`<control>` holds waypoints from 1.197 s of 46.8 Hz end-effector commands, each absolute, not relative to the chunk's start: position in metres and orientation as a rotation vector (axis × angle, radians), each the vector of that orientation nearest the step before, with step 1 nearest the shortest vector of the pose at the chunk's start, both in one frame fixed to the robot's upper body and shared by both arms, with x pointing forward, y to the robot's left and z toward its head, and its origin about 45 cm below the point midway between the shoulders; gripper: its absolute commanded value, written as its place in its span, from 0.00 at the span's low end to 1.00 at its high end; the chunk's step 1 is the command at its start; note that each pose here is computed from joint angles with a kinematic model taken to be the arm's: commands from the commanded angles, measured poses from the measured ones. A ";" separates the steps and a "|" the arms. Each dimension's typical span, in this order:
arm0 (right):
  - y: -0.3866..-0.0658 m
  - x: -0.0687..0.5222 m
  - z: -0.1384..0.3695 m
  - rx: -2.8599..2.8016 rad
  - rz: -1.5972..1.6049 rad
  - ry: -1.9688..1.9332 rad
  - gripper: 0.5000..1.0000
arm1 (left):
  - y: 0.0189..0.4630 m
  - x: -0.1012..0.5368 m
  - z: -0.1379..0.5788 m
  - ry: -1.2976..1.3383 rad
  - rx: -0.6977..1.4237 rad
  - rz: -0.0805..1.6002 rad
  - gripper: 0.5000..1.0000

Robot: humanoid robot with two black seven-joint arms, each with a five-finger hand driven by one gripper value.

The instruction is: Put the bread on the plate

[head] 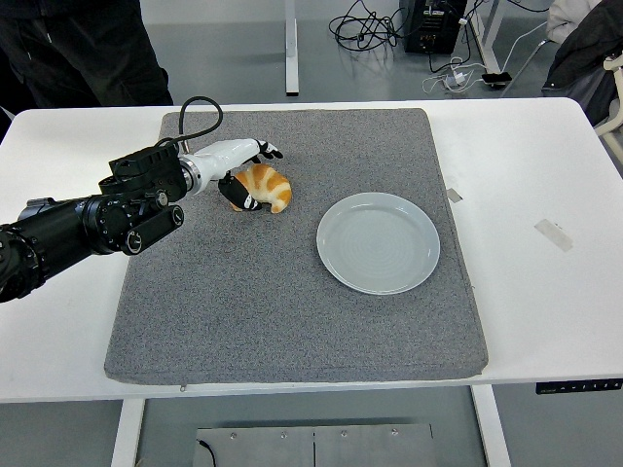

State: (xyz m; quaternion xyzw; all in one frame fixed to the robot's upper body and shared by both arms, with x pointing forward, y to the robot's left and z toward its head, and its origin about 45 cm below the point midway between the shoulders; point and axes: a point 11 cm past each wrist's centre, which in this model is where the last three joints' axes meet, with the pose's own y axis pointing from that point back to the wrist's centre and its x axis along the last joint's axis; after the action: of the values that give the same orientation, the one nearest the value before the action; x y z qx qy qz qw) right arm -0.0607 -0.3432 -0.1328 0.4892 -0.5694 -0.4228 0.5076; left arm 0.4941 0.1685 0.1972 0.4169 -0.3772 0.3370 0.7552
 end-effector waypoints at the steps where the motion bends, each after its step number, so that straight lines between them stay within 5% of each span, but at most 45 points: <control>1: -0.343 -0.061 -0.133 1.178 -1.018 -1.373 1.00 | 0.167 0.495 0.200 -0.828 0.900 0.729 0.00; 40: -0.343 -0.061 -0.133 1.178 -1.018 -1.373 1.00 | 0.144 0.529 0.308 -0.992 0.801 0.726 0.00; 56: -0.343 -0.061 -0.133 1.178 -1.018 -1.373 1.00 | 0.090 0.521 0.335 -1.050 0.696 0.628 0.00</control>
State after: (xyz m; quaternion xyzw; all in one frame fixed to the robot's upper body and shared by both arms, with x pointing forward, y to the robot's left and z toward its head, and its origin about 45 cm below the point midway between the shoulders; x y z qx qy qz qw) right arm -0.0607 -0.3433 -0.1328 0.4892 -0.5695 -0.4227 0.5076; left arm 0.5241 0.1011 0.3332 0.3293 -0.4806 0.2968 0.7566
